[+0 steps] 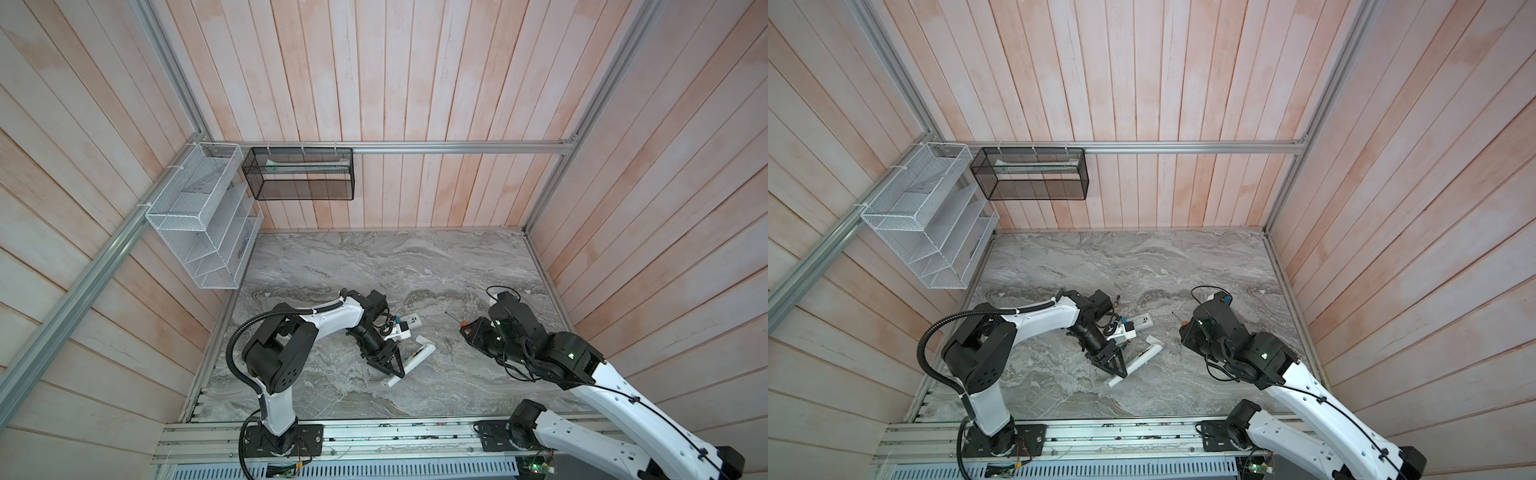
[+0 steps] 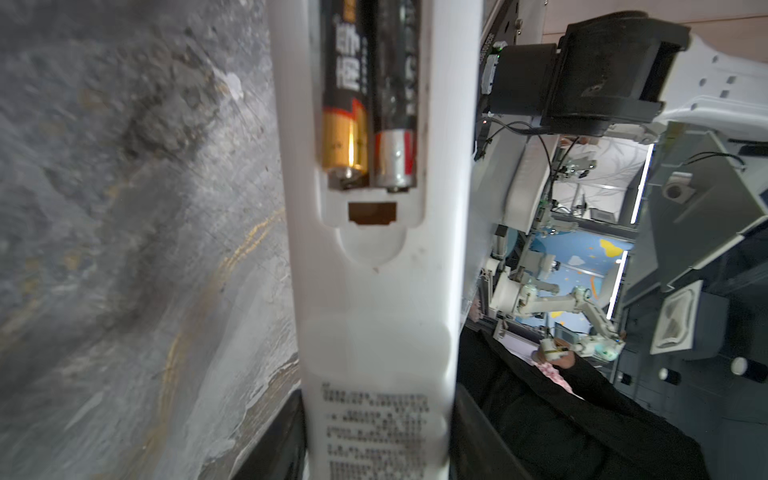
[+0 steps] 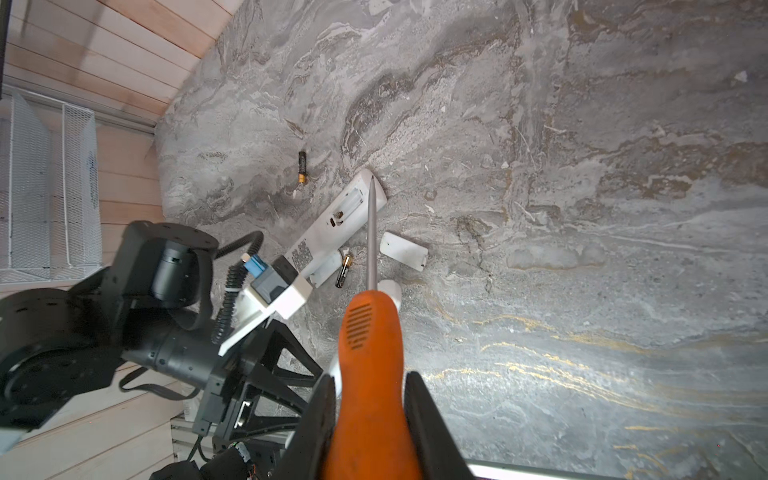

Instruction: Unload the batteries from the remote control

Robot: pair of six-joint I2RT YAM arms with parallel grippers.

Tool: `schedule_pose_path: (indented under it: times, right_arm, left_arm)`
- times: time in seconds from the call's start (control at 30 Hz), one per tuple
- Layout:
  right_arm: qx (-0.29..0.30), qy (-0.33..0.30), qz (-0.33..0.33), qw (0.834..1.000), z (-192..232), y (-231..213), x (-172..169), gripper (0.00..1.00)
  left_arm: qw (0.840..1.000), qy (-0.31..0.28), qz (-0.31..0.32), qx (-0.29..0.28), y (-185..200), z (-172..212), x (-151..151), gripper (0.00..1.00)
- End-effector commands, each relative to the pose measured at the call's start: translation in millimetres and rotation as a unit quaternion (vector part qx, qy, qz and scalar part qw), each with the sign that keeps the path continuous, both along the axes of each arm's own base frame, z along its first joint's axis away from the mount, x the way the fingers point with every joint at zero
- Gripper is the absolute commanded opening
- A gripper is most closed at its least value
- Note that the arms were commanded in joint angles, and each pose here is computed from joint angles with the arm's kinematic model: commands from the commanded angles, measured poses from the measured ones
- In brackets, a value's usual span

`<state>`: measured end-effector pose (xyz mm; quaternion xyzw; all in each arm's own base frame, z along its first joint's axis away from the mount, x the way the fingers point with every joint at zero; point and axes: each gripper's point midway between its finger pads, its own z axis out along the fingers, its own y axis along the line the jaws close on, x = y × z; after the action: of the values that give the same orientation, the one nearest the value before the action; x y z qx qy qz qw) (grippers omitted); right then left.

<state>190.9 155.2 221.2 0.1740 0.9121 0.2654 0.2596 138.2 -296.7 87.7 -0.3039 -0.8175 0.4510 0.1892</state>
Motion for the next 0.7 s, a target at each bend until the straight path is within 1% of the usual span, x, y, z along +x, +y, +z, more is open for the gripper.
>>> schedule_pose_path:
  times: [0.0,0.03,0.07,0.1,0.13,0.23,0.27,0.3,0.37,0.47,0.57,0.63,0.67]
  right_arm:
    - [-0.005,-0.030,0.061,0.998,16.1,11.4,8.0,0.00]
    - [-0.006,-0.033,0.063,0.997,17.8,11.7,11.3,0.00]
    - [-0.008,-0.034,0.066,0.997,18.2,12.3,14.3,0.00]
    - [-0.006,-0.036,0.069,0.997,19.3,13.0,16.2,0.00]
    - [-0.004,-0.038,0.070,0.997,19.8,13.1,18.1,0.00]
    - [0.004,-0.043,0.068,0.997,20.7,10.9,22.6,0.00]
    - [0.006,-0.044,0.069,0.997,20.7,10.2,24.2,0.00]
    - [0.008,-0.045,0.068,0.997,21.2,9.1,25.9,0.00]
    - [0.010,-0.049,0.068,0.996,23.4,7.2,29.9,0.00]
    - [0.011,-0.057,0.065,0.996,28.6,5.4,36.6,0.00]
    - [0.014,-0.060,0.067,0.996,31.1,6.8,41.2,0.00]
    - [0.012,-0.059,0.068,0.996,30.4,7.1,42.6,0.00]
    - [0.012,-0.057,0.068,0.996,28.9,7.3,43.1,0.00]
  left_arm:
    - [0.995,0.078,0.031,-0.062,-9.9,15.5,-4.4,0.08]
    - [0.992,0.092,0.038,-0.075,-11.8,15.4,-3.8,0.08]
    - [0.987,0.110,0.050,-0.107,-15.6,22.4,0.5,0.08]
    - [0.984,0.122,0.057,-0.116,-16.1,23.8,1.3,0.08]
    - [0.987,0.112,0.056,-0.104,-14.8,20.7,3.1,0.08]
    - [0.978,0.134,0.076,-0.140,-14.6,30.9,11.5,0.08]
    - [0.972,0.148,0.087,-0.159,-13.5,35.3,15.6,0.08]
    - [0.969,0.156,0.095,-0.165,-12.0,35.6,18.2,0.08]
    - [0.970,0.153,0.112,-0.149,-5.4,25.3,22.2,0.08]
    - [0.963,0.175,0.136,-0.152,1.2,12.6,29.2,0.08]
    - [0.959,0.185,0.147,-0.158,1.7,15.1,37.5,0.08]
    - [0.961,0.170,0.142,-0.164,0.3,18.9,41.3,0.08]
    - [0.960,0.175,0.140,-0.170,-1.3,21.4,42.3,0.08]
